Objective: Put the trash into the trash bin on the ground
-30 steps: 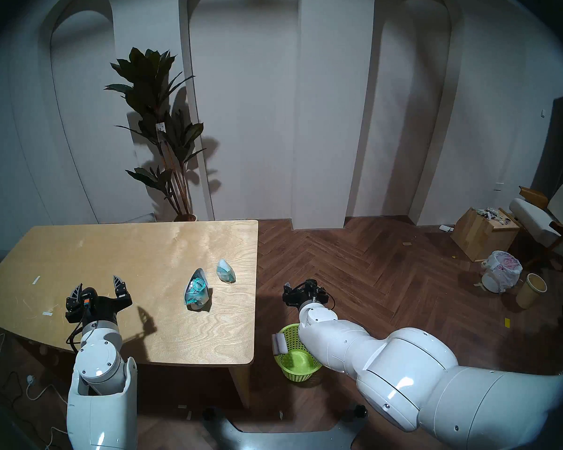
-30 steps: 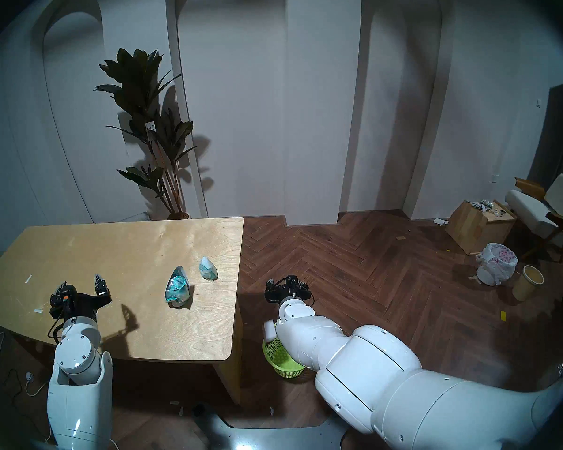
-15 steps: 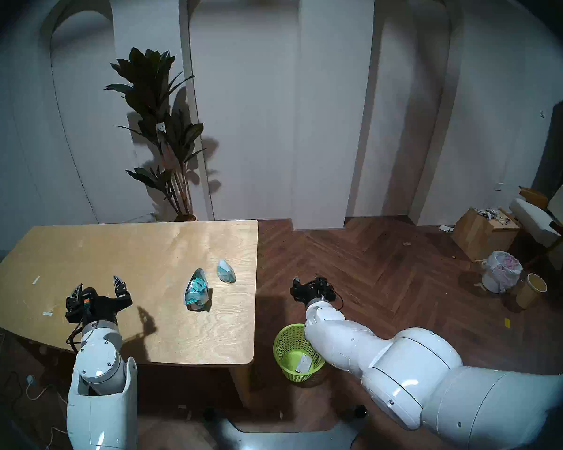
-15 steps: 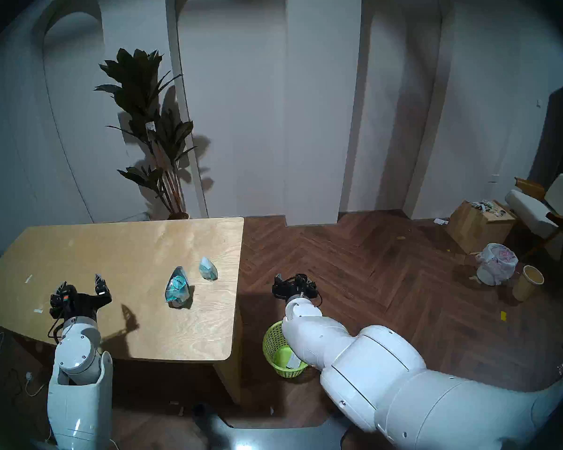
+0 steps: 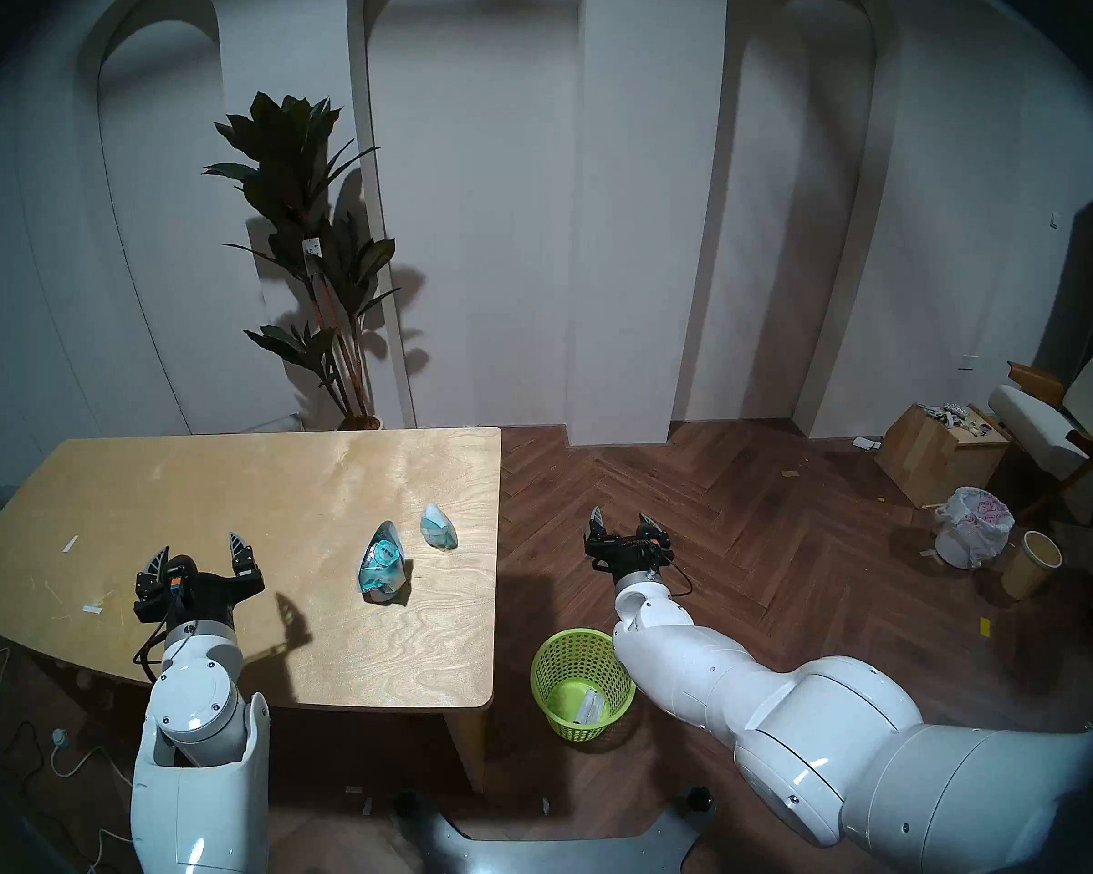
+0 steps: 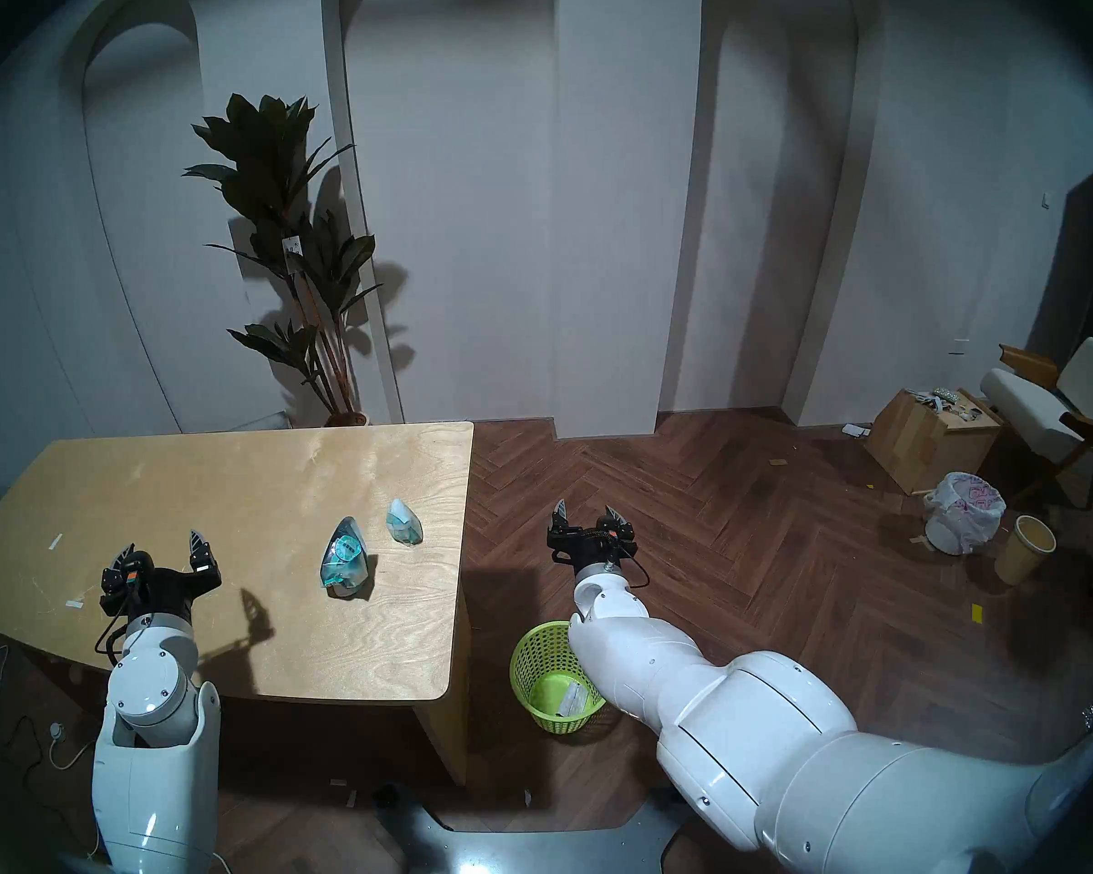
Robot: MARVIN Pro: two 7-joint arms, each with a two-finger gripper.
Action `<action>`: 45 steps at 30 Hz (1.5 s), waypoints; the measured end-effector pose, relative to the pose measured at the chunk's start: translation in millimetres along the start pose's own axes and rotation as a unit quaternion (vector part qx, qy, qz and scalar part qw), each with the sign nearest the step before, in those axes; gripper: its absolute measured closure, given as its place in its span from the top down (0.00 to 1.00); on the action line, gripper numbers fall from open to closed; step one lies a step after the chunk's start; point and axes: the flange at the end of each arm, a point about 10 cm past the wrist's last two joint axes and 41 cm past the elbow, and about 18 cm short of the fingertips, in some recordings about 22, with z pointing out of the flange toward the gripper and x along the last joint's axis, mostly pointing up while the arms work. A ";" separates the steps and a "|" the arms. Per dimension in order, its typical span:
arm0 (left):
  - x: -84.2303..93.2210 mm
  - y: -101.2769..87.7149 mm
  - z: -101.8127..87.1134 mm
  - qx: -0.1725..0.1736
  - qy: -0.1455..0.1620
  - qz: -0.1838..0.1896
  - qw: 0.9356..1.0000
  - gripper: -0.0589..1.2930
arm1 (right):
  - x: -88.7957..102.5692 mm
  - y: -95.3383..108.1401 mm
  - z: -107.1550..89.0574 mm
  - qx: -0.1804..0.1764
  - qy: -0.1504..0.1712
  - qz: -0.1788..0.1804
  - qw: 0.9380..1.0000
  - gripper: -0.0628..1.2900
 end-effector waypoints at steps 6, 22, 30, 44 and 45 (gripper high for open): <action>5.0 23.2 0.6 -0.036 0.005 -0.001 0.999 0.96 | 14.8 38.9 3.6 -0.017 0.029 -0.023 0.999 0.95; 13.3 65.6 0.5 -0.107 -0.006 -0.005 0.994 0.96 | 38.5 129.9 -7.7 -0.057 0.065 -0.080 0.993 0.95; 15.9 77.2 -2.2 -0.134 -0.024 -0.020 0.991 0.96 | 31.5 162.3 -28.3 -0.072 0.057 -0.101 0.991 0.95; 26.6 93.0 -12.0 -0.174 -0.054 -0.058 0.981 0.96 | 27.0 186.4 -52.6 -0.071 0.064 -0.118 0.988 0.95; 26.8 93.8 -12.8 -0.176 -0.056 -0.060 0.981 0.96 | 27.0 186.8 -53.4 -0.070 0.065 -0.118 0.988 0.95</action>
